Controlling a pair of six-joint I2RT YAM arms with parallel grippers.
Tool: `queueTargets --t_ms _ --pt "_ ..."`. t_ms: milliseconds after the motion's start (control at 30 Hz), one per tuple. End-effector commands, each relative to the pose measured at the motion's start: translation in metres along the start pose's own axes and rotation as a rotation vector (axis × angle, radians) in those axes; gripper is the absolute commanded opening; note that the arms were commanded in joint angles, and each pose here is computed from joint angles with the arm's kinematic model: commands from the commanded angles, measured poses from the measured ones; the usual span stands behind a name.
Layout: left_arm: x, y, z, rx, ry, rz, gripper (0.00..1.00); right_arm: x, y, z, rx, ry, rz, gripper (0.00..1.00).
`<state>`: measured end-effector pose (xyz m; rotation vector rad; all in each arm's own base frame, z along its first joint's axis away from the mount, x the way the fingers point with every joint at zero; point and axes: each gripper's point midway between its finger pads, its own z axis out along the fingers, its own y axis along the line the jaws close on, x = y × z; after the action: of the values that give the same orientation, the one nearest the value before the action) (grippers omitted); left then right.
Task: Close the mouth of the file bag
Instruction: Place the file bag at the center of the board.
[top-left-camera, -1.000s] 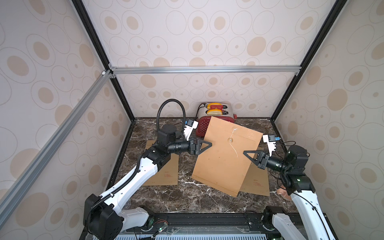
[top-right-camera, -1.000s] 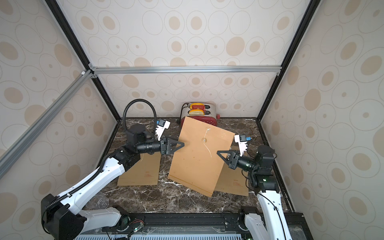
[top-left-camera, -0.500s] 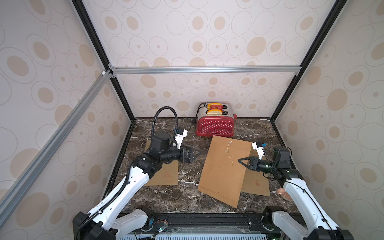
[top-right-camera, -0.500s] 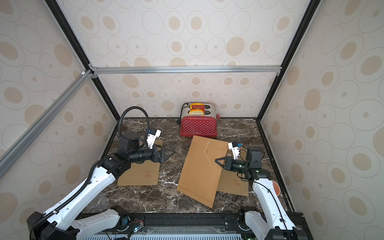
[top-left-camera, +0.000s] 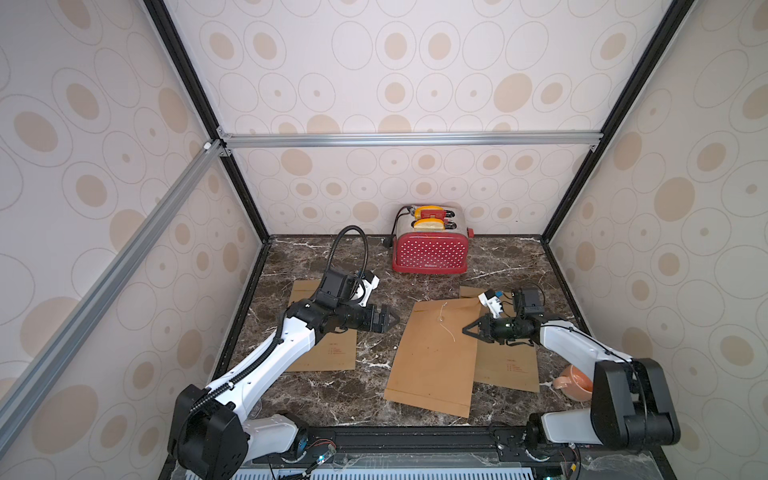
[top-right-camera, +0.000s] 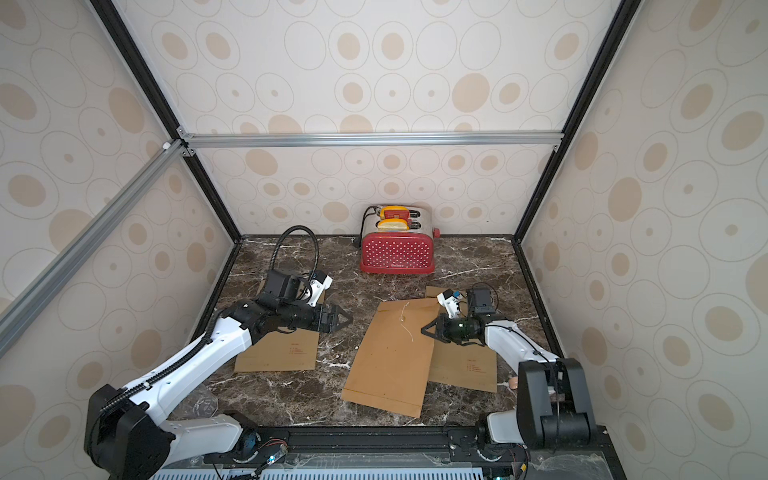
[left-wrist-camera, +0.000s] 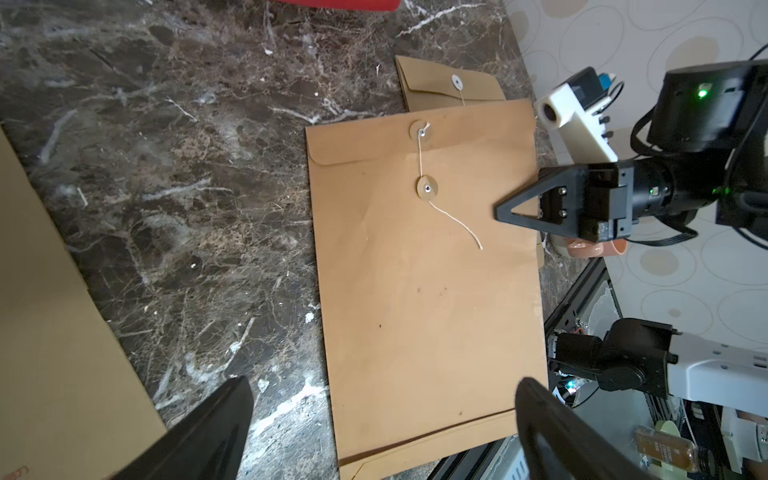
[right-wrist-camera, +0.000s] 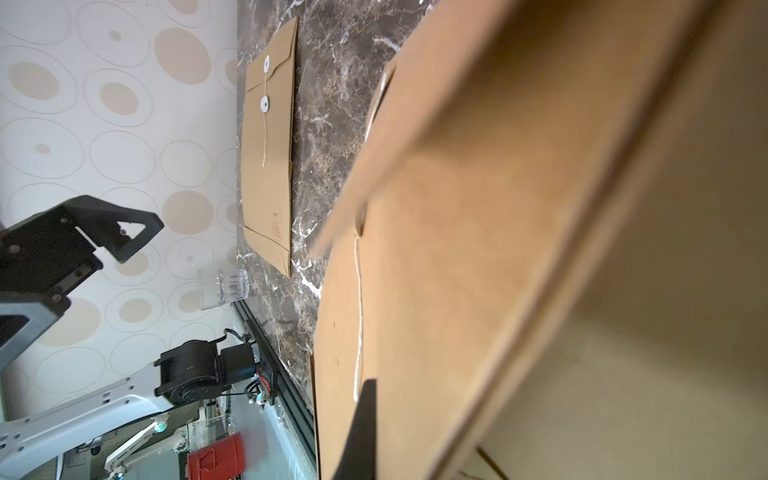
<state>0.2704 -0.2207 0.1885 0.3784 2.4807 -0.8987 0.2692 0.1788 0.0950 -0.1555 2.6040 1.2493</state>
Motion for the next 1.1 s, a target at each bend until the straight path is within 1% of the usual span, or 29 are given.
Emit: queueTargets --t_ms 0,67,167,200,300,400,600,700,767,867,1067 --pt "-0.01 -0.007 -0.011 0.022 -0.036 0.02 0.99 -0.016 -0.008 0.012 0.079 -0.001 -0.064 0.0" --pt "-0.009 -0.006 -0.01 0.019 -0.025 0.019 0.99 -0.023 -0.014 0.021 0.112 0.012 -0.068 0.0" --pt "-0.007 -0.007 -0.005 0.038 0.0 0.006 0.99 -0.034 -0.022 0.035 0.123 0.031 -0.052 0.0" --pt "-0.006 -0.007 -0.003 0.042 0.004 0.0 0.99 -0.035 -0.018 0.044 0.122 0.053 -0.072 0.0" --pt "-0.006 -0.004 -0.003 0.037 0.005 -0.005 0.99 -0.043 -0.02 0.058 0.147 0.074 -0.093 0.0" --pt "-0.007 0.002 -0.004 0.014 -0.003 -0.017 0.99 -0.053 -0.023 0.066 0.15 0.063 -0.086 0.0" --pt "-0.005 0.016 0.003 -0.016 0.016 -0.082 0.99 -0.066 -0.023 0.083 0.123 0.047 -0.076 0.01" --pt "-0.006 0.018 0.004 -0.007 0.02 -0.099 0.99 -0.073 -0.02 0.09 0.109 0.025 -0.07 0.02" --pt "-0.007 0.017 0.004 0.0 0.015 -0.101 0.99 -0.075 -0.016 0.097 0.111 0.038 -0.085 0.03" --pt "-0.008 0.017 0.003 0.003 0.013 -0.097 0.99 -0.076 -0.015 0.103 0.15 0.076 -0.138 0.06" --pt "-0.012 0.019 0.0 0.011 -0.003 -0.108 0.99 -0.08 -0.014 0.113 0.132 0.074 -0.127 0.1"
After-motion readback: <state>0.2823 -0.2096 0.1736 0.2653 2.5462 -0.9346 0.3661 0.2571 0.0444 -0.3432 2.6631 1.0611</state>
